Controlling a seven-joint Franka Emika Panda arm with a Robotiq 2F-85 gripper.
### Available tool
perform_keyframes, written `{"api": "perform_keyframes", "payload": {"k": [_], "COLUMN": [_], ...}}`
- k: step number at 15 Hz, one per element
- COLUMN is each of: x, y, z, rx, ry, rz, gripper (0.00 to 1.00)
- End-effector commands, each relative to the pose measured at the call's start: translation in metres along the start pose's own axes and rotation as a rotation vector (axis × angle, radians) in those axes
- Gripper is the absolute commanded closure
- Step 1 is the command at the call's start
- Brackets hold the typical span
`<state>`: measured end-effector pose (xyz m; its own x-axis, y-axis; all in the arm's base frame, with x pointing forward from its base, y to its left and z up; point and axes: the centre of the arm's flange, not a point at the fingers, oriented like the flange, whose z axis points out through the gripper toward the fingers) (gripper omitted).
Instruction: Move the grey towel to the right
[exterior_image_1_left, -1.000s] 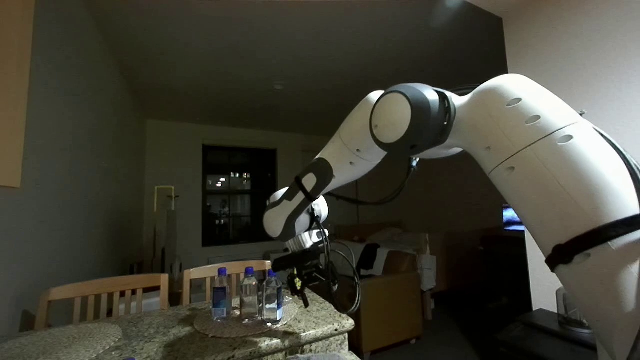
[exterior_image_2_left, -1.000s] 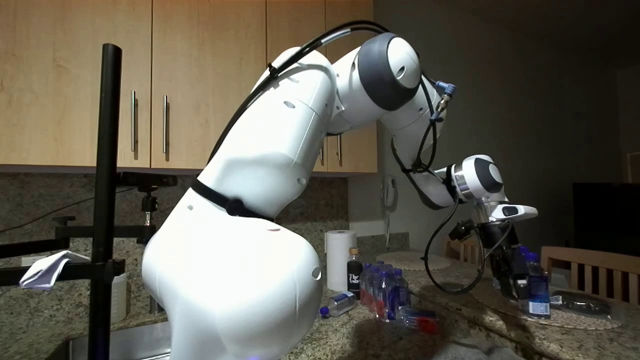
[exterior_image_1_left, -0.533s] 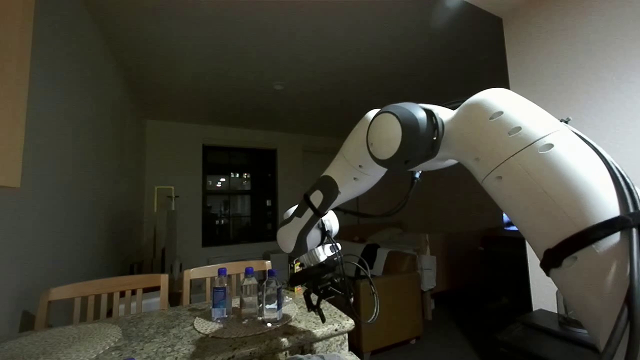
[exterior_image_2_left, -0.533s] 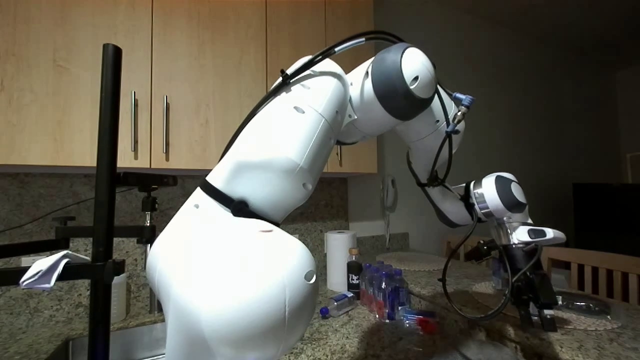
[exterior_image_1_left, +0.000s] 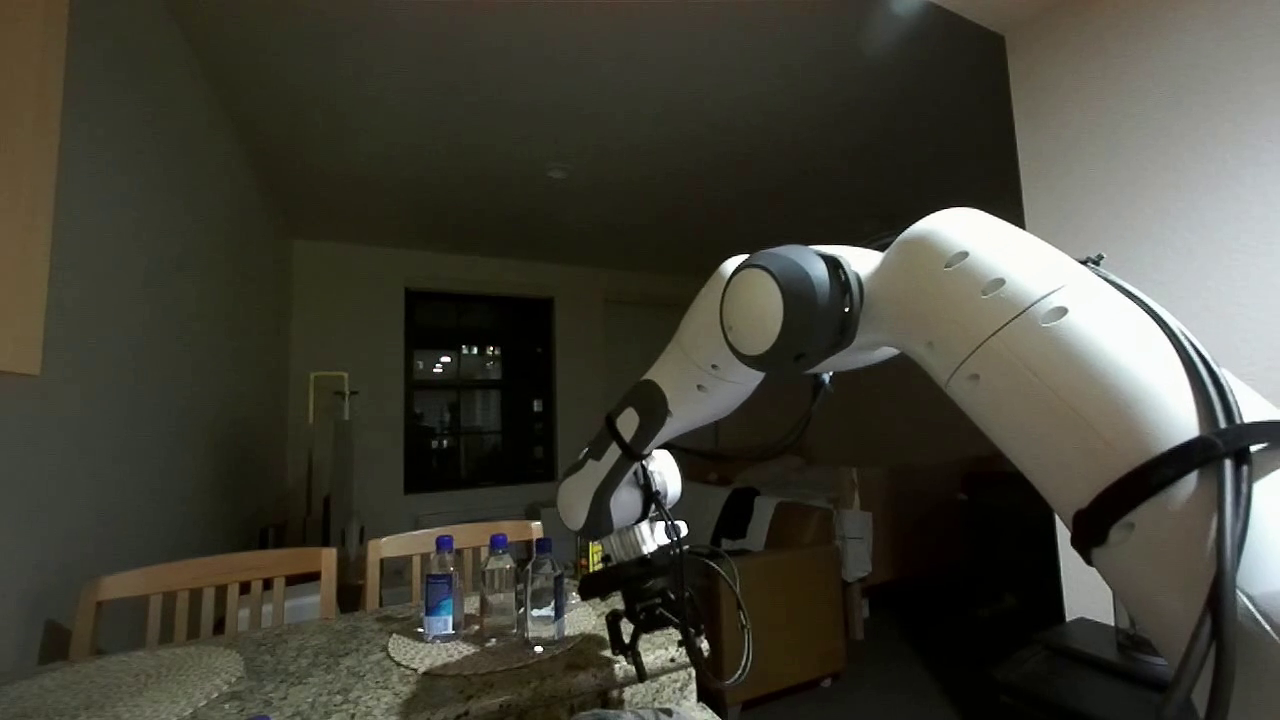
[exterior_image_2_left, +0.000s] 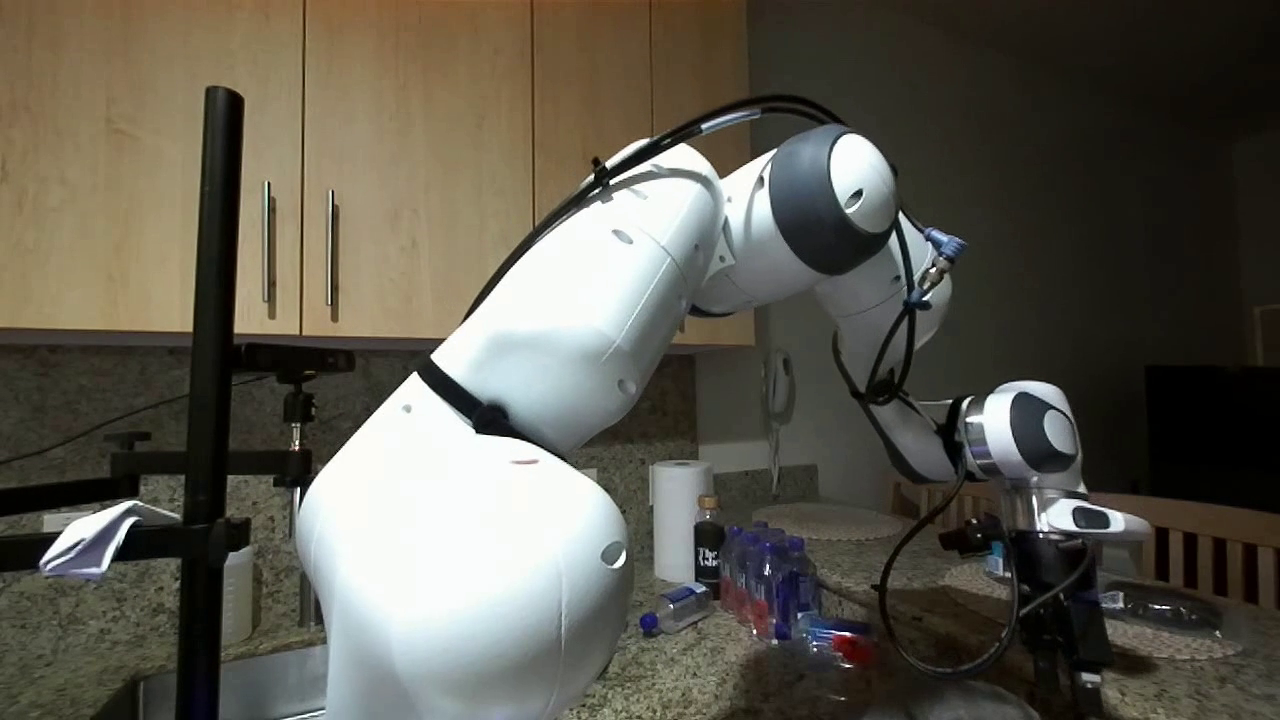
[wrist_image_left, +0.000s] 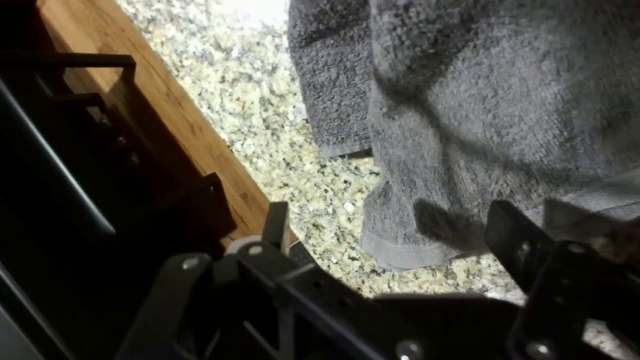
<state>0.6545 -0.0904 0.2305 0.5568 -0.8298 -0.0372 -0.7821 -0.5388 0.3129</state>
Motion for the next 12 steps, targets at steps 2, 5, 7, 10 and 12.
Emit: {"api": "perform_keyframes", "payload": {"k": [2,5,7,10,12], "x": [0.020,0.023,0.020,0.017,0.020], "y": [-0.014,-0.020,-0.022,-0.023,-0.027], "z": [0.010,0.024,0.034,0.047,0.051], "rx": [0.141,0.176,0.175,0.214,0.271], "ry": [-0.047,-0.029,-0.025,-0.004,0.008], "rz": [0.064,0.071,0.058,0.088,0.121], "gripper": [0.00,0.00,0.00,0.00,0.00]}}
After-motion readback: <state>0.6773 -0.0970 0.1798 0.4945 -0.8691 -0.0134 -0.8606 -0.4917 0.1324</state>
